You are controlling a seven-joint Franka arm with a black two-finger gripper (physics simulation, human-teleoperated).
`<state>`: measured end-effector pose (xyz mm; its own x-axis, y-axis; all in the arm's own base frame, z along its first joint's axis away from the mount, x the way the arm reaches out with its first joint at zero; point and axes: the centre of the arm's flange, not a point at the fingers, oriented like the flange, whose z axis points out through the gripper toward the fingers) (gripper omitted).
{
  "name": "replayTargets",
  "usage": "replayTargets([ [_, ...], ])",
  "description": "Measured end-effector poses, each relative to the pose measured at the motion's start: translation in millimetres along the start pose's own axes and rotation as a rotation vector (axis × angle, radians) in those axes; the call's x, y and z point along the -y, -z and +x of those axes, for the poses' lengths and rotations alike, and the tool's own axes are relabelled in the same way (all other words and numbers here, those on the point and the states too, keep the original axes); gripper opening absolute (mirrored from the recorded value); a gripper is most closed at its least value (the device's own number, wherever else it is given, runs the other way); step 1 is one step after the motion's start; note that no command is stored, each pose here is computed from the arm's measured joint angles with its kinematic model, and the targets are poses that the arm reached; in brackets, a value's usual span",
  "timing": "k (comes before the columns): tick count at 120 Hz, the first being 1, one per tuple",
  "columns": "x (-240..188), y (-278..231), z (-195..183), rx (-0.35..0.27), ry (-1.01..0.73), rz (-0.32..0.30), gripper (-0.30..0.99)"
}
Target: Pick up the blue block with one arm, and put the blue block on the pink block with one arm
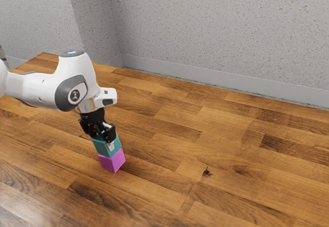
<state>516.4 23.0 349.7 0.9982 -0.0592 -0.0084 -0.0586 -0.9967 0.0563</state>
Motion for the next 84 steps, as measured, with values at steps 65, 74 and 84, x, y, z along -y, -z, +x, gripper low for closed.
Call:
replayTargets([
  [65, 0, -4, 3, -0.014, 0.020, 0.001, 0.30],
  [74, -9, -5, 4, -0.013, 0.004, 0.001, 0.30],
  [84, -14, -6, 5, -0.012, -0.005, 0.001, 0.30],
])
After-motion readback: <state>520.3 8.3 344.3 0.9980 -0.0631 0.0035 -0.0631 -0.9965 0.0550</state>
